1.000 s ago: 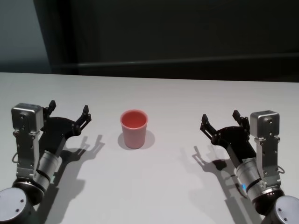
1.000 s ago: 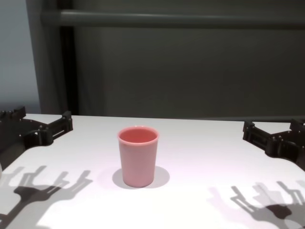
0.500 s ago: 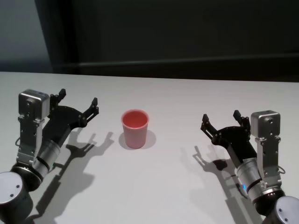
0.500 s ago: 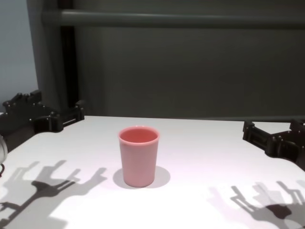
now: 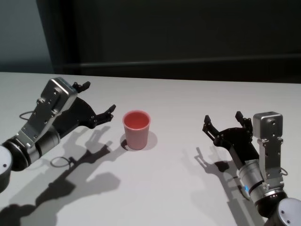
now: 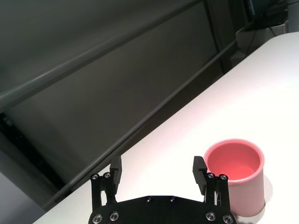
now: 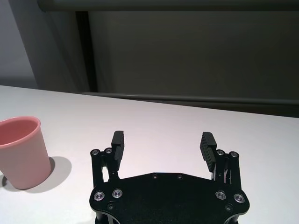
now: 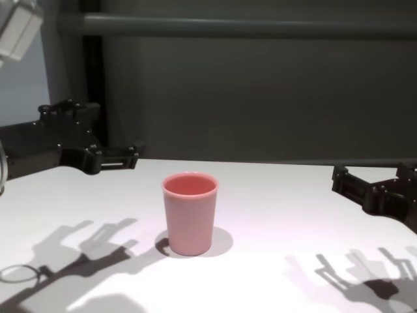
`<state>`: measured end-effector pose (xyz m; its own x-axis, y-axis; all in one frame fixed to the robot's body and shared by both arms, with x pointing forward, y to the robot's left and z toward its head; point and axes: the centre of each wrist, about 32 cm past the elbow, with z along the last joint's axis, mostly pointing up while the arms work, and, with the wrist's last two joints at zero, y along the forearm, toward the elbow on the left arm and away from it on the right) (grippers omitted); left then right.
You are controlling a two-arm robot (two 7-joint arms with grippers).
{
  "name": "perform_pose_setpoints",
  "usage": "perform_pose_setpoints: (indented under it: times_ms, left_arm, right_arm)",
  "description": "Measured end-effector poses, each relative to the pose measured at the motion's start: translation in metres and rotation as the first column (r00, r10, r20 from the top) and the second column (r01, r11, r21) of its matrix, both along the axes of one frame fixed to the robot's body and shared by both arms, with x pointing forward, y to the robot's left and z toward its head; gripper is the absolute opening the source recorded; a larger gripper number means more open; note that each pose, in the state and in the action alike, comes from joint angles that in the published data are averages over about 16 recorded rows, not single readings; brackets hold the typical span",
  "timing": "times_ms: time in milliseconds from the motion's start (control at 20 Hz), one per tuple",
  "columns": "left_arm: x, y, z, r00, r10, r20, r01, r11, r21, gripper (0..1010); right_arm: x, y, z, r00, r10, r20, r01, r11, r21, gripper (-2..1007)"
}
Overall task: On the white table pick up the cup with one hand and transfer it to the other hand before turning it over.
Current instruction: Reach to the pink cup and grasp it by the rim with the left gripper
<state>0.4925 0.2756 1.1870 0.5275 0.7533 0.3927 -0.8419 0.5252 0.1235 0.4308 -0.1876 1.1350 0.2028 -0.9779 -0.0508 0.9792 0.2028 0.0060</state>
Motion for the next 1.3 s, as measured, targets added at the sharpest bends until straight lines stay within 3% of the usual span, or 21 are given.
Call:
perform_pose_setpoints:
  times_ms: [150,300,600,750,950,1300]
  left_arm:
    - [0.0050,0.0042,0.0141,0.9974,-0.071,-0.012,0.072,0.994,0.086,1001]
    - [0.0094,0.0076,0.0274,0.9910,-0.130,-0.030,0.134,0.977,0.165,1001]
    - [0.0167,0.0109,0.0527,0.9728,-0.222,-0.067,0.232,0.927,0.297,1001]
    - [0.0200,0.0105,0.0655,0.9614,-0.260,-0.091,0.275,0.889,0.365,1001]
    - [0.0239,0.0073,0.0815,0.9440,-0.304,-0.128,0.328,0.829,0.453,1001]
    - [0.0331,-0.0069,0.1022,0.9073,-0.369,-0.201,0.413,0.695,0.588,1001]
  right_arm:
    - [0.0000,0.0000,0.0000,1.0000,0.000,0.000,0.000,1.0000,0.000,1000]
    - [0.0000,0.0000,0.0000,1.0000,0.000,0.000,0.000,1.0000,0.000,1000]
    - [0.0000,0.0000,0.0000,1.0000,0.000,0.000,0.000,1.0000,0.000,1000]
    - [0.0000,0.0000,0.0000,1.0000,0.000,0.000,0.000,1.0000,0.000,1000]
    - [0.0000,0.0000,0.0000,1.0000,0.000,0.000,0.000,1.0000,0.000,1000]
    - [0.0000,0.0000,0.0000,1.0000,0.000,0.000,0.000,1.0000,0.000,1000]
